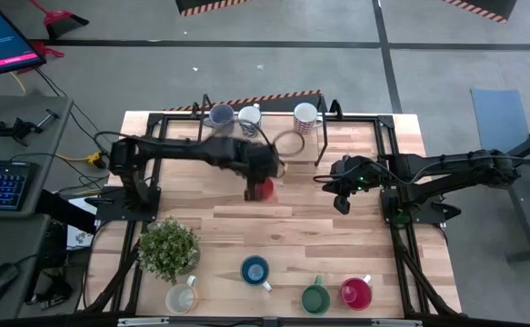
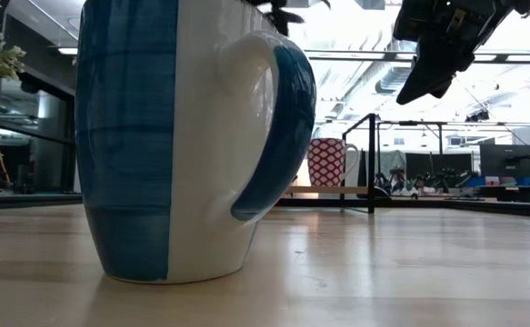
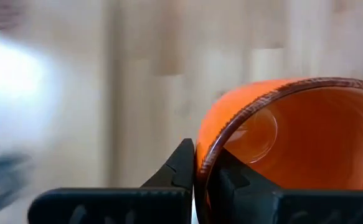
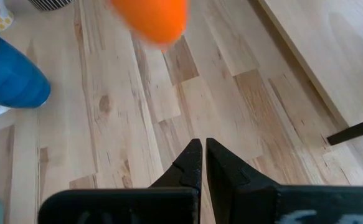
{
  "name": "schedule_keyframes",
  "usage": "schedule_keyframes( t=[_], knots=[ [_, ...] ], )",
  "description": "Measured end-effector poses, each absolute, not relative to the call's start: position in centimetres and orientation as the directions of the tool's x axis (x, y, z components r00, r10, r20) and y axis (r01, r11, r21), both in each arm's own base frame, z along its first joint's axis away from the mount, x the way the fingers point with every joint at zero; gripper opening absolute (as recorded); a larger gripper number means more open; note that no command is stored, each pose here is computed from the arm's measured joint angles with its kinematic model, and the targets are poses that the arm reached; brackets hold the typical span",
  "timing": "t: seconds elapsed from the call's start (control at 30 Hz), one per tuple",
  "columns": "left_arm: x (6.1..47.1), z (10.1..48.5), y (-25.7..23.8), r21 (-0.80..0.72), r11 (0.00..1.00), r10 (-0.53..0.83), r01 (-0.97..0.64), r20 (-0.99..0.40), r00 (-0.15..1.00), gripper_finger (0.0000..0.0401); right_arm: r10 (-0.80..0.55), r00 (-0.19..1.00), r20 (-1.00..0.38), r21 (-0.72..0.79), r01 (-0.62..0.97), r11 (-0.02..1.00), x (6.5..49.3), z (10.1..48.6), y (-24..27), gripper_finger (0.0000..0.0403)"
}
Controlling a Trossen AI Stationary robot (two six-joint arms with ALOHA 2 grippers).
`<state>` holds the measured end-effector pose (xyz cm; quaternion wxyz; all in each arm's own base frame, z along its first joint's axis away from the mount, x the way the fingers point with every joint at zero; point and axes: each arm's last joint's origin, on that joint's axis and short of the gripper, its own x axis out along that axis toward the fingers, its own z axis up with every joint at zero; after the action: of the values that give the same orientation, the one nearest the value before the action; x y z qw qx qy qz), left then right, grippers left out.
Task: Place coffee mugs
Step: Put the orange mug on the shelf
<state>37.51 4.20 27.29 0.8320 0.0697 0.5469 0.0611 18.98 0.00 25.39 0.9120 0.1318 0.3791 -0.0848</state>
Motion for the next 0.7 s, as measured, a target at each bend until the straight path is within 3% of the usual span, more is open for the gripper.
schedule_keyframes(
  t=[0.2,0.3,0.5,0.7],
  knots=[
    [35.6,30.7,9.1,0.25,0.951,0.3,-0.183,-0.892,0.338,0.0007,-0.055,0.702,-0.71,0.178,0.254,0.951,19.0,25.4,0.0,0.0003],
    [35.5,31.5,11.7,0.237,0.934,0.327,-0.266,-0.867,0.377,0.0007,-0.055,0.714,-0.698,0.182,0.251,0.951,19.1,25.5,0.0,0.0003],
    [35.6,31.1,14.7,0.156,0.933,0.283,-0.325,-0.876,0.39,0.0007,-0.055,0.734,-0.677,0.189,0.245,0.951,19.3,25.7,0.0,0.0003],
    [34.7,29.7,15.3,0.14,0.937,0.224,-0.321,-0.944,0.242,0.0007,-0.054,0.735,-0.676,0.201,0.255,0.946,19.3,25.8,0.0,0.0003]
  ],
)
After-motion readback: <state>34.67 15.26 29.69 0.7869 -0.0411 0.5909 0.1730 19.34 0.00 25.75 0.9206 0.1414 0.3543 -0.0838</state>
